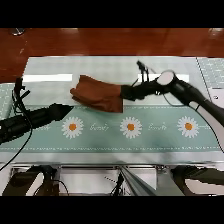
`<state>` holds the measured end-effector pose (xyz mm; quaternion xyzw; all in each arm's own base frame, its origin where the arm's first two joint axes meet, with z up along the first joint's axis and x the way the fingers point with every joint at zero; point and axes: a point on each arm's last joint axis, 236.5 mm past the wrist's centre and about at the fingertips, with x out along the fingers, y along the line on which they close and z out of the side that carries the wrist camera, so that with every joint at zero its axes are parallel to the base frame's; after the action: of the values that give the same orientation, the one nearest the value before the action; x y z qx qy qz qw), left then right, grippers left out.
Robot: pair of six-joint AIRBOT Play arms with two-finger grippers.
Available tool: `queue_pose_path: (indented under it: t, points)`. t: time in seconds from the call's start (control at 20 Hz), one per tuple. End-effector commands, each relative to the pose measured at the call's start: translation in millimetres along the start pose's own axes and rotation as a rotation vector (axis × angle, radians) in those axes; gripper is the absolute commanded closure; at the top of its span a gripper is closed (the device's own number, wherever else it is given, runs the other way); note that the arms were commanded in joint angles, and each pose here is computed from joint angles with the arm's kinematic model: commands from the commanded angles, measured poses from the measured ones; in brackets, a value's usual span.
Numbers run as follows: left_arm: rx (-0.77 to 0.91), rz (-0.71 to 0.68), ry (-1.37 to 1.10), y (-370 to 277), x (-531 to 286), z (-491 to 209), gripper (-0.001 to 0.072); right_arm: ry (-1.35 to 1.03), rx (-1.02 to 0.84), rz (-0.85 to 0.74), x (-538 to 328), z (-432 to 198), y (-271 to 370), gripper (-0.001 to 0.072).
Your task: Fold the shirts.
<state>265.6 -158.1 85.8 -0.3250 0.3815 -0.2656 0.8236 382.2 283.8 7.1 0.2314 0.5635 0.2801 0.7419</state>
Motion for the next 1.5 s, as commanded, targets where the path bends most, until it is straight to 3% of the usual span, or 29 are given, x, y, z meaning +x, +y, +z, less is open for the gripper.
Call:
queue_pose_path:
  t: [0.0,0.25,0.55,0.9,1.15,1.45]
  points:
    - [0.000,0.007,-0.017,1.7,0.0,4.1,0.0677,-0.075,-0.241,-0.124,-67.9,58.9,41.9,0.0681]
    - [0.003,0.007,-0.017,1.8,0.0,4.1,0.0677,-0.186,-0.301,-0.223,-179.4,103.7,60.6,0.0681]
    - [0.004,0.007,-0.019,1.8,-0.1,4.4,0.0677,-0.322,-0.104,-0.338,-312.6,113.1,0.7,0.0681]
    - [0.003,0.007,-0.017,1.7,-0.1,4.1,0.0677,-0.341,0.286,-0.481,-418.2,38.7,-84.2,0.0682]
    - [0.003,0.007,-0.017,1.8,0.0,4.1,0.0677,-0.367,0.498,-0.528,-433.5,-24.0,-114.3,0.0682]
    - [0.003,0.007,-0.016,1.6,0.0,3.7,0.0677,-0.355,0.858,-0.795,-445.7,-148.2,-171.1,0.0682]
